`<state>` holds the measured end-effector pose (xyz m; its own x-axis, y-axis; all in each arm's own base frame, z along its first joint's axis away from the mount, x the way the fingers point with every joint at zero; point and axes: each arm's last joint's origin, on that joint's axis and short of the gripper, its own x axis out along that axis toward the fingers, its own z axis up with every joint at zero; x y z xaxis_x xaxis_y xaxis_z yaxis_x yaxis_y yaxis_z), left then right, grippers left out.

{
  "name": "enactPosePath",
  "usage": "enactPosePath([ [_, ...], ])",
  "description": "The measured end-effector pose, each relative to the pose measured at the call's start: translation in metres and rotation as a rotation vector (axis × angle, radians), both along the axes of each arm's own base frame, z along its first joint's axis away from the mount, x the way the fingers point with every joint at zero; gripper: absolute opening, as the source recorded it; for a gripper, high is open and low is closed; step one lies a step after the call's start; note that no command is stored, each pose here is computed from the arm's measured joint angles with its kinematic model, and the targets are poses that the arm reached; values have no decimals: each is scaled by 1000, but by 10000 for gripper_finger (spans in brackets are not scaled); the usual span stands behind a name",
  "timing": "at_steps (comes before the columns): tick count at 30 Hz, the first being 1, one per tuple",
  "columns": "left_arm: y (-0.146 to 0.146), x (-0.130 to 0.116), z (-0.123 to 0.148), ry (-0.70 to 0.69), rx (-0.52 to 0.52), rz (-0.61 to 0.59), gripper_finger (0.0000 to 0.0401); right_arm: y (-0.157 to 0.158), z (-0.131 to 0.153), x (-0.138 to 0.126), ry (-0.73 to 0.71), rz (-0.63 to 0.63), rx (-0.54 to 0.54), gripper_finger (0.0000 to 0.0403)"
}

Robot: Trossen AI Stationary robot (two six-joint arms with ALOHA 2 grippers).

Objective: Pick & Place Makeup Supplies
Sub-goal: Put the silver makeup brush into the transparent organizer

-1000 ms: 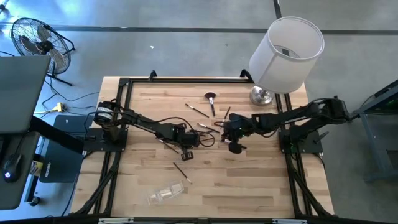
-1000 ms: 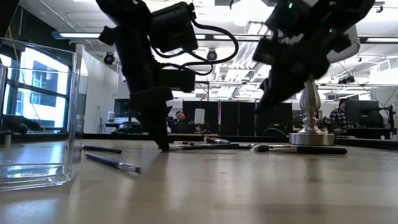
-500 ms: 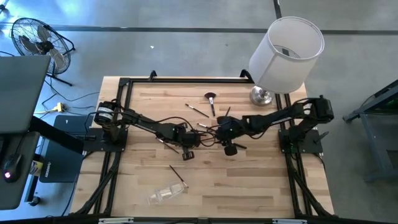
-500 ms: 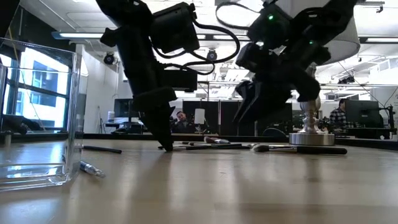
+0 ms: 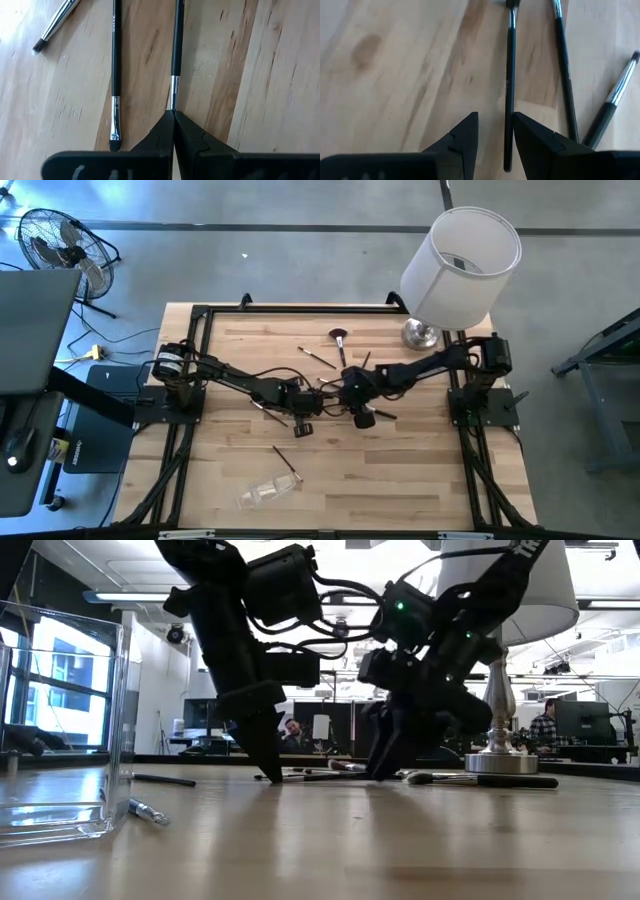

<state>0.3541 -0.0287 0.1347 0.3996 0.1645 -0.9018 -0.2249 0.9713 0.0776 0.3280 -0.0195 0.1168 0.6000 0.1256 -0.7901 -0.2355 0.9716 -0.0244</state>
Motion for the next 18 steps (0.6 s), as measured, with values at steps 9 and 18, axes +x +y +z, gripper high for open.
enactPosePath([
  [9,0,1,0,-8,8,-28,0,0,-3,-4,106,-39,-107,54],
  [18,0,3,1,-26,4,-24,0,9,-5,-8,148,-35,-137,12],
])
